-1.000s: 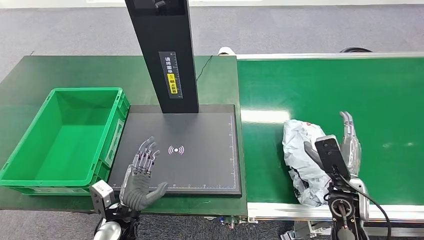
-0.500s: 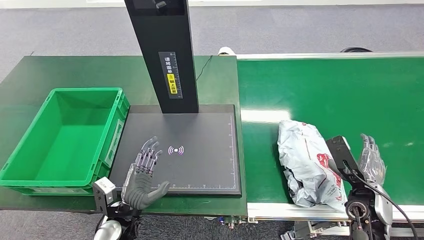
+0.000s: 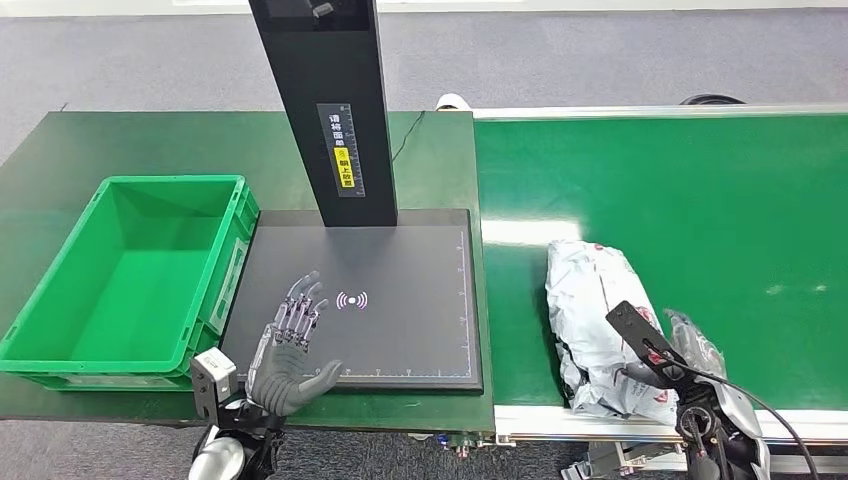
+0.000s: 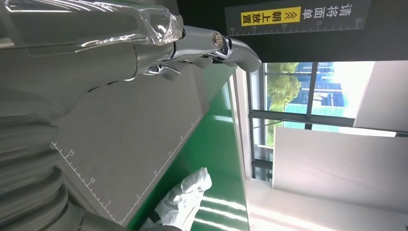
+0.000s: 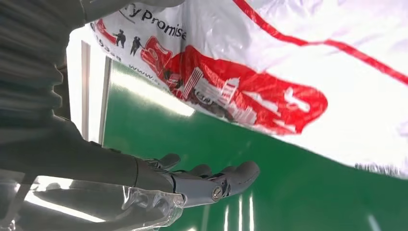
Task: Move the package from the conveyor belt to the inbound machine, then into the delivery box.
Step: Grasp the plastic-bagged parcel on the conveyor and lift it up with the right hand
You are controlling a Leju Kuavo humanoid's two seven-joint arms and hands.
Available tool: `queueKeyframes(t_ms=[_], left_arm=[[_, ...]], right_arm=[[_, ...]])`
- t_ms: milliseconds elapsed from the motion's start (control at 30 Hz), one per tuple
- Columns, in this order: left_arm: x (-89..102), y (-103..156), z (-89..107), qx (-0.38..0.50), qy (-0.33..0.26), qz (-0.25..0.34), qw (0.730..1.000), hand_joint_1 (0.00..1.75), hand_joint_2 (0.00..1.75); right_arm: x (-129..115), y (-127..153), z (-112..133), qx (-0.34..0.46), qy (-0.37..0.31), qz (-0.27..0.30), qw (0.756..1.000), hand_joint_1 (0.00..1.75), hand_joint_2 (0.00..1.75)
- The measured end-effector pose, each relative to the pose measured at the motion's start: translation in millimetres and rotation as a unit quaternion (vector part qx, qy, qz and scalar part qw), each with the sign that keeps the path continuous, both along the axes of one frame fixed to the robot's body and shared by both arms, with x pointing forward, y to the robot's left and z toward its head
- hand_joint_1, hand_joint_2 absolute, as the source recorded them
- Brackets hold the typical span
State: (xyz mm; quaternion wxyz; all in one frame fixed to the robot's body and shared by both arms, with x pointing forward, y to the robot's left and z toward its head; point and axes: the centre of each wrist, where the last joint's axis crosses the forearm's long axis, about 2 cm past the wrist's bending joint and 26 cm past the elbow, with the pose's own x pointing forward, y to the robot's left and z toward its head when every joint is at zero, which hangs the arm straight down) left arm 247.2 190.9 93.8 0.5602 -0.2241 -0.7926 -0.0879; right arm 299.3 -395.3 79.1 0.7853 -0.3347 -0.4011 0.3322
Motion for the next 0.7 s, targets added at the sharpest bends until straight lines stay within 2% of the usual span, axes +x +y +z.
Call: queueKeyframes(t_ms=[100,267,500,533,633,667,700], left_arm=[[0.0,0.0,0.0,-0.001,0.000,0.000,1.000,0.00,1.75],[0.6,0.2,0.0,-0.008,-0.001,0.002,1.000,0.00,1.75],[3.5,0.8,0.7,-0.013,-0.001,0.002,1.000,0.00,1.75],[3.6,1.0,0.6,-0.013,-0.001,0.002,1.000,0.00,1.75],[3.8,1.2,0.5,-0.013,-0.001,0.002,1.000,0.00,1.75],[3.8,1.3,0.6,-0.014,-0.001,0.002,1.000,0.00,1.75],[3.9,1.4,0.5,-0.016,-0.001,0.002,1.000,0.00,1.75]], right_arm=[[0.8,1.8,-3.2,0.021,0.015,0.030,0.999,0.00,1.75],[-2.8,10.0,-12.6,0.107,0.032,0.139,0.984,0.00,1.75],[-3.2,13.5,-18.2,0.125,0.036,0.178,0.975,0.00,1.75],[-3.0,13.6,-18.5,0.124,0.038,0.180,0.975,0.30,1.75],[-2.5,14.2,-19.3,0.122,0.042,0.185,0.974,1.58,1.75],[-2.4,14.4,-19.5,0.122,0.044,0.187,0.974,1.71,1.75],[-2.0,14.5,-19.5,0.122,0.045,0.189,0.973,1.75,1.75]])
